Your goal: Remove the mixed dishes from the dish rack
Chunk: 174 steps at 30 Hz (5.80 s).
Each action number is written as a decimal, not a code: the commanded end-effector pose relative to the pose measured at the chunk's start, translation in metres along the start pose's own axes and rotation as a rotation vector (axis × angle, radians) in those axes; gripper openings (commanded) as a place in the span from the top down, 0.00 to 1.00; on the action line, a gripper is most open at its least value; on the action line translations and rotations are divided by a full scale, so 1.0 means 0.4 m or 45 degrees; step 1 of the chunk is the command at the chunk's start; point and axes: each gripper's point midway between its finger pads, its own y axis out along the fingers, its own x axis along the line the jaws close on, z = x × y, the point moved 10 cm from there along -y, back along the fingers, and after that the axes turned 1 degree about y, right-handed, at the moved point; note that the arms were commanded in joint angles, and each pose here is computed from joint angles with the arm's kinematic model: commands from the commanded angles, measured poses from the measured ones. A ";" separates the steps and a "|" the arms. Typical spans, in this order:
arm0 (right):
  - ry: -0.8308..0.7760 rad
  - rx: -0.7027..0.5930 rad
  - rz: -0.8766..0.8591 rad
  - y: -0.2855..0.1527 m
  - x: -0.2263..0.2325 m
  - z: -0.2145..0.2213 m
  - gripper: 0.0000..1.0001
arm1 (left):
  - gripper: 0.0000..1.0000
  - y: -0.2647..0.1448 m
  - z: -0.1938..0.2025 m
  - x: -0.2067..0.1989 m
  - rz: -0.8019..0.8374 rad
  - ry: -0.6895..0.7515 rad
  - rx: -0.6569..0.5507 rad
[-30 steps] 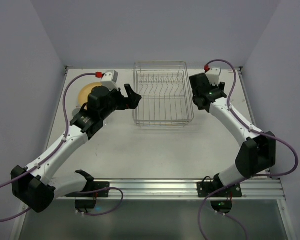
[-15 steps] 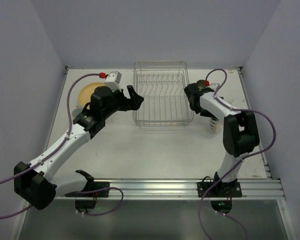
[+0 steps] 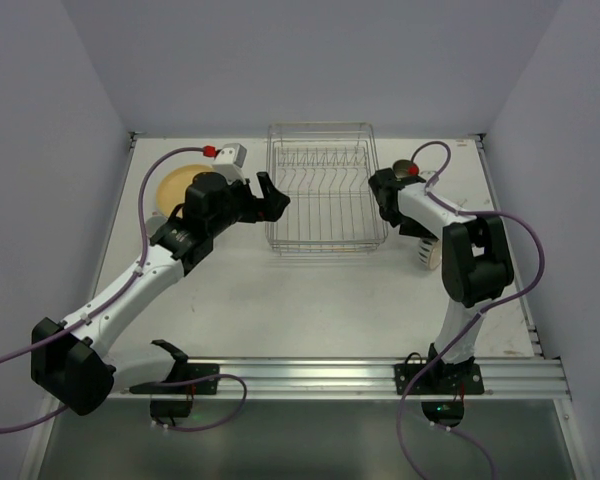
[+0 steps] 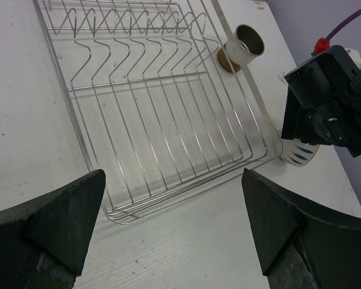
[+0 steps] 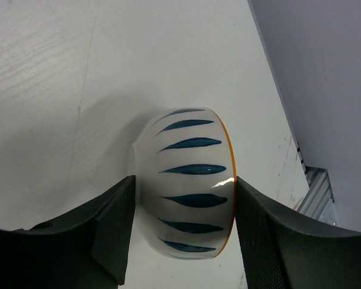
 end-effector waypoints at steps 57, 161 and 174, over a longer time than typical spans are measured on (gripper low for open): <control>0.044 0.153 -0.574 -0.007 0.056 -0.017 0.85 | 0.00 0.008 -0.008 -0.001 0.037 0.051 -0.024; 0.809 -0.794 -1.780 -0.165 -0.172 0.167 0.01 | 0.00 -0.095 0.264 0.170 -0.012 0.228 -0.331; 0.835 -0.811 -1.769 -0.167 -0.182 0.168 0.01 | 0.00 -0.095 0.263 0.170 -0.015 0.227 -0.334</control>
